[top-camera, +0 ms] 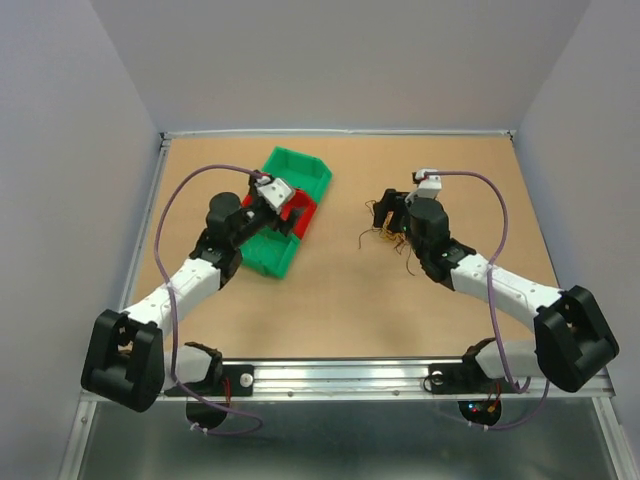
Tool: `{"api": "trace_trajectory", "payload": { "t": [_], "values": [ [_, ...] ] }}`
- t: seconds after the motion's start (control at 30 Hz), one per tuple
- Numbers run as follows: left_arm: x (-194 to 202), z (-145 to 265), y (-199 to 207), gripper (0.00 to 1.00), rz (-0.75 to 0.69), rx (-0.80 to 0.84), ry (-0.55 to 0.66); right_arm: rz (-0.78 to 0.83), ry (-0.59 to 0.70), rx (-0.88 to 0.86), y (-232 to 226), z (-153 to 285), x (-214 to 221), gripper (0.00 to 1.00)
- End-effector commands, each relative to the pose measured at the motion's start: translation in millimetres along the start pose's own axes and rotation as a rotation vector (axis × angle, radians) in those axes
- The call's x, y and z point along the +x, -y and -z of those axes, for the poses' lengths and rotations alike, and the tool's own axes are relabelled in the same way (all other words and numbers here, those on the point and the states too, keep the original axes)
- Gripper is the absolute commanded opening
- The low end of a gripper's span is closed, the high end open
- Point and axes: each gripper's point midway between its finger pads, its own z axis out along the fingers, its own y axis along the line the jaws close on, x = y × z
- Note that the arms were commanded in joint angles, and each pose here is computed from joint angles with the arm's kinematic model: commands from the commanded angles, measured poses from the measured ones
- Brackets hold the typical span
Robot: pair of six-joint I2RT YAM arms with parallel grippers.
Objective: Untangle the cables
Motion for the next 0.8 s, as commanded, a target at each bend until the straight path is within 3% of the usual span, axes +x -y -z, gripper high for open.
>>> {"api": "trace_trajectory", "payload": {
  "t": [0.0, 0.13, 0.3, 0.43, 0.57, 0.77],
  "values": [
    [-28, -22, 32, 0.94, -0.181, 0.097, 0.035, -0.088, 0.018, 0.060, 15, 2, 3, 0.78],
    [-35, -74, 87, 0.92, -0.317, 0.261, 0.028, -0.147, 0.057, 0.150, 35, 9, 2, 0.81],
    [-26, -126, 117, 0.91, -0.429, 0.375, 0.049, -0.211, 0.194, 0.267, 67, 41, -23, 0.81],
    [14, -138, 152, 0.89, -0.504, 0.567, 0.018, -0.252, 0.340, 0.316, 80, 73, -64, 0.81],
    [25, -158, 153, 0.89, -0.557, 0.604, 0.003, -0.276, 0.516, 0.314, 76, 120, -147, 0.81],
    [36, -167, 181, 0.86, -0.546, 0.705, 0.017, -0.260, 0.496, 0.274, 70, 128, -152, 0.81]
  ]
}}
